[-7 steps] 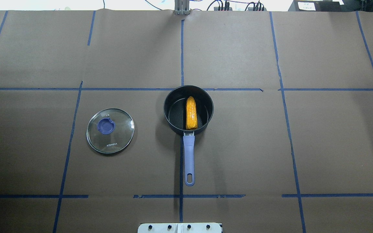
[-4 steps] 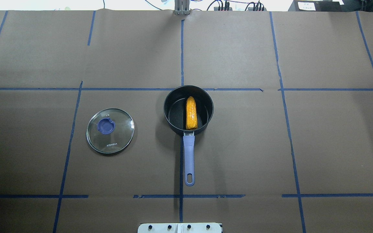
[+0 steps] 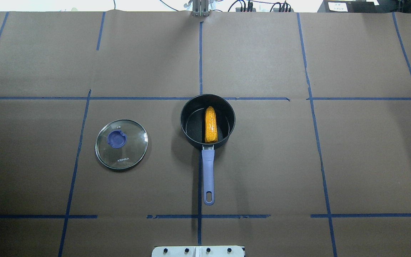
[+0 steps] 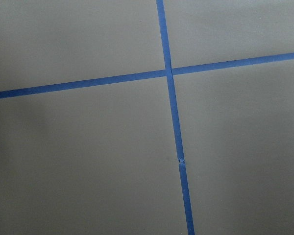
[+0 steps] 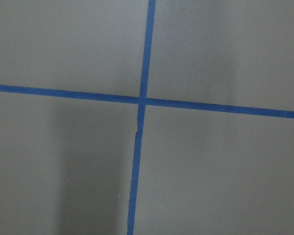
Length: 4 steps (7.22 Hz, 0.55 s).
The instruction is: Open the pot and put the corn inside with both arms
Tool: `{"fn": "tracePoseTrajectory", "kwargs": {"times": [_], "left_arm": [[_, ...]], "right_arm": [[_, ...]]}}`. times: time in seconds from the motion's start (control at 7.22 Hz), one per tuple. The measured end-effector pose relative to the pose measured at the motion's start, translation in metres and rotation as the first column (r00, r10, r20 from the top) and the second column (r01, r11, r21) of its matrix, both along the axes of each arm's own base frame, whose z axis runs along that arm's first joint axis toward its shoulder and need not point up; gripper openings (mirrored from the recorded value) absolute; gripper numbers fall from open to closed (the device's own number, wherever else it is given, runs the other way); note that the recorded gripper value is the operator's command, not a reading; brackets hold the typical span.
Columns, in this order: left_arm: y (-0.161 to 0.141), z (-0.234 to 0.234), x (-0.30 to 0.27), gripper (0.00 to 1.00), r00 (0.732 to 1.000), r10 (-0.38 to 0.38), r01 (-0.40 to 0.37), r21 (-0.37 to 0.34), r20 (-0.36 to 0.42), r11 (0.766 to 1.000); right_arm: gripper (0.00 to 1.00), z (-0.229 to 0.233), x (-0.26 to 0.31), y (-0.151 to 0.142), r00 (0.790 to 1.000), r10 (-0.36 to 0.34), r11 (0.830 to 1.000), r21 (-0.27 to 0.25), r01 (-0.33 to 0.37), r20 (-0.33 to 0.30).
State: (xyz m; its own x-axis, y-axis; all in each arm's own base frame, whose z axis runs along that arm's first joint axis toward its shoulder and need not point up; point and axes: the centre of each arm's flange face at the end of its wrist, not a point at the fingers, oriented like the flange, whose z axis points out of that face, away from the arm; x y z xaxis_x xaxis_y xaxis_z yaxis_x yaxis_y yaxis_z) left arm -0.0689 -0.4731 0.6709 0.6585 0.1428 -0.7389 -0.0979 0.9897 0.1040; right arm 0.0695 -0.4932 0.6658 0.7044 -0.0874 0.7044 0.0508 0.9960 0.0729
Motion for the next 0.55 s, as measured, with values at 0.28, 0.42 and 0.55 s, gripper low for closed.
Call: {"fn": "tracePoseTrajectory", "kwargs": {"times": [0.28,0.42,0.55], "left_arm": [[0.0001,0.0001,0.0000,1.00,1.000,0.000,0.000,0.001,0.000,1.000],[0.0001,0.0001,-0.0001,1.00,1.000,0.000,0.000,0.001,0.001,1.000],[0.0002,0.0006,-0.0001,1.00,1.000,-0.002,0.002,-0.003,0.002,1.000]], "right_arm": [[1.00,-0.0002,-0.0009,0.0008,1.000,0.000,1.000,-0.001,0.000,0.014],[1.00,-0.0002,-0.0010,0.0009,1.000,0.000,1.000,-0.001,0.000,0.015],[1.00,-0.0003,-0.0011,0.0009,1.000,0.000,1.000,-0.001,0.000,0.015]]}}
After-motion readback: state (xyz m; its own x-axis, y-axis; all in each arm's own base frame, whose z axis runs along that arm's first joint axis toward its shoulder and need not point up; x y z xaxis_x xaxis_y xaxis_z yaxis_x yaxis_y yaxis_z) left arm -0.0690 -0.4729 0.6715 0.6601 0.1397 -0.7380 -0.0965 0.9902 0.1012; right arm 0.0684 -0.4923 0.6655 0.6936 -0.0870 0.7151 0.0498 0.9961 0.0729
